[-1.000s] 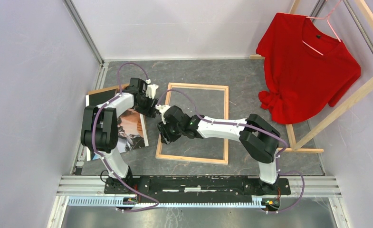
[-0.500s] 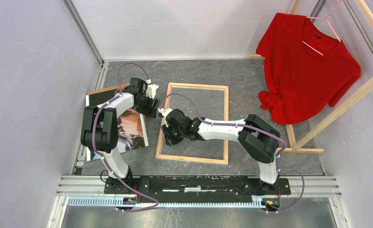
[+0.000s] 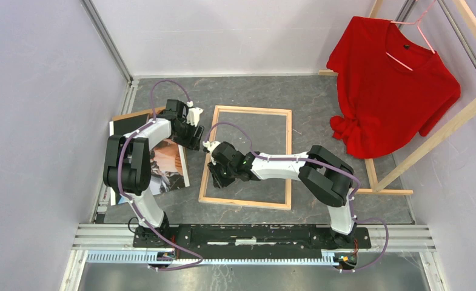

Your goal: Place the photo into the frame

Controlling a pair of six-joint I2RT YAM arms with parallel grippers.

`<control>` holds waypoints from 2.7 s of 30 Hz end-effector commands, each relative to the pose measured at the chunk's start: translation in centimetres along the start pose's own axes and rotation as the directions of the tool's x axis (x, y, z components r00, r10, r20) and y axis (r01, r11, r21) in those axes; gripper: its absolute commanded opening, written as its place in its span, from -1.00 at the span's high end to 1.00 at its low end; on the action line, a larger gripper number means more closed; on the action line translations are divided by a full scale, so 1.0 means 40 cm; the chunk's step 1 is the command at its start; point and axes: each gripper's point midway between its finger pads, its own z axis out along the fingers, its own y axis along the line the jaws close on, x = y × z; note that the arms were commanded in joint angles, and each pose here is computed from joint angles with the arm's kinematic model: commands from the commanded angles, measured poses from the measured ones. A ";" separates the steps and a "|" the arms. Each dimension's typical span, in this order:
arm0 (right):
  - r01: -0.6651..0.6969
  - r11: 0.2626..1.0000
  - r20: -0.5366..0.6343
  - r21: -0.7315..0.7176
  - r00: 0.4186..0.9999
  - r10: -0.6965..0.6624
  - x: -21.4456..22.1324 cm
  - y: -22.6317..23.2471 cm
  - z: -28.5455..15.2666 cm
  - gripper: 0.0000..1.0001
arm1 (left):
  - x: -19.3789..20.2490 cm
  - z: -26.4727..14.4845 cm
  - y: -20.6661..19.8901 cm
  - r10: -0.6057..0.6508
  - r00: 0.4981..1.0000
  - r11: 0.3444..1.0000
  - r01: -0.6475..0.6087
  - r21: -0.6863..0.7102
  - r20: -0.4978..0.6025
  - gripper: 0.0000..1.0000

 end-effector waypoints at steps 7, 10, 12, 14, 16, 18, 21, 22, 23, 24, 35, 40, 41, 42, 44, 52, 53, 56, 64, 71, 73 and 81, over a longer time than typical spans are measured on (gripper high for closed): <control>0.001 1.000 0.015 0.021 1.000 -0.001 -0.001 -0.012 0.018 0.49 | -0.015 -0.009 -0.010 0.025 0.999 1.000 -0.025 0.014 0.023 -0.40; 0.002 1.000 0.022 0.017 1.000 -0.002 -0.013 -0.006 0.017 0.50 | -0.013 -0.007 -0.011 0.025 0.999 1.000 -0.026 0.017 0.020 -0.40; 0.006 1.000 0.027 0.013 1.000 -0.006 -0.023 0.001 0.017 0.51 | -0.013 -0.007 -0.011 0.025 0.999 1.000 -0.026 0.016 0.021 -0.40; 0.010 1.000 0.044 -0.001 0.999 -0.010 -0.039 0.014 0.012 0.51 | -0.011 -0.007 -0.012 0.026 0.999 1.000 -0.026 0.017 0.020 -0.40; 0.014 1.000 0.060 -0.015 0.998 -0.013 -0.057 0.028 0.007 0.52 | -0.010 -0.007 -0.012 0.026 0.999 0.999 -0.027 0.017 0.019 -0.40; 0.016 0.999 0.070 -0.028 0.997 -0.014 -0.070 0.041 0.006 0.52 | -0.010 -0.007 -0.012 0.027 0.999 0.999 -0.028 0.016 0.019 -0.40; 0.022 0.999 0.072 -0.045 0.997 -0.019 -0.080 0.055 0.011 0.53 | -0.011 -0.007 -0.012 0.026 0.999 1.000 -0.026 0.017 0.019 -0.40; 0.025 0.999 0.070 -0.047 0.997 -0.022 -0.079 0.058 0.015 0.53 | -0.011 -0.006 -0.013 0.026 0.999 1.000 -0.026 0.017 0.019 -0.40; 0.026 0.998 0.068 -0.048 0.997 -0.023 -0.079 0.059 0.018 0.53 | -0.011 -0.007 -0.013 0.026 0.999 1.000 -0.026 0.017 0.019 -0.40; 0.028 0.998 0.062 -0.051 0.998 -0.024 -0.075 0.063 0.021 0.53 | -0.010 -0.007 -0.012 0.027 0.999 1.000 -0.027 0.016 0.019 -0.40; 0.025 0.999 0.012 -0.029 1.000 -0.025 -0.034 0.044 0.047 0.59 | -0.008 -0.005 -0.013 0.028 0.999 0.999 -0.028 0.019 0.016 -0.40; 0.026 1.000 0.006 -0.014 1.000 -0.026 -0.027 0.033 0.046 0.61 | -0.007 -0.004 -0.013 0.032 0.999 0.999 -0.033 0.019 0.015 -0.40; 0.026 1.000 0.010 -0.015 1.000 -0.026 -0.031 0.035 0.044 0.62 | -0.007 -0.004 -0.013 0.033 0.999 0.999 -0.033 0.019 0.015 -0.40; 0.028 1.000 0.012 -0.015 1.000 -0.028 -0.034 0.037 0.043 0.62 | -0.008 -0.005 -0.014 0.033 0.999 0.999 -0.034 0.020 0.016 -0.40; 0.032 0.999 0.022 -0.021 0.999 -0.032 -0.048 0.045 0.038 0.62 | -0.009 -0.006 -0.014 0.032 0.999 0.999 -0.033 0.020 0.018 -0.40; 0.016 0.999 0.136 -0.035 0.991 -0.011 -0.178 0.042 -0.064 0.49 | -0.047 -0.038 -0.033 0.037 0.998 0.998 -0.039 0.045 0.047 -0.41; 0.001 0.999 0.143 -0.033 0.990 0.004 -0.182 0.025 -0.078 0.47 | -0.043 -0.034 -0.040 0.043 0.998 0.998 -0.045 0.048 0.040 -0.41; -0.041 0.999 0.164 -0.024 0.985 0.045 -0.175 -0.021 -0.124 0.43 | -0.021 -0.014 -0.069 0.055 0.998 0.997 -0.056 0.059 0.012 -0.41; -0.164 0.974 0.189 0.156 0.973 0.133 -0.082 -0.255 -0.237 0.40 | -0.014 0.015 -0.124 0.080 0.997 0.993 -0.079 0.085 -0.002 -0.41; -0.230 0.935 0.186 0.269 0.965 0.184 0.002 -0.392 -0.296 0.41 | -0.017 0.029 -0.157 0.092 0.996 0.990 -0.091 0.105 -0.008 -0.40; -0.242 0.930 0.199 0.277 0.961 0.191 0.007 -0.408 -0.310 0.41 | -0.023 0.036 -0.171 0.103 0.995 0.989 -0.102 0.108 -0.004 -0.41; -0.241 0.959 0.277 0.148 0.941 0.194 -0.098 -0.347 -0.301 0.10 | -0.116 -0.016 -0.150 0.115 0.993 0.992 -0.116 0.052 0.035 -0.42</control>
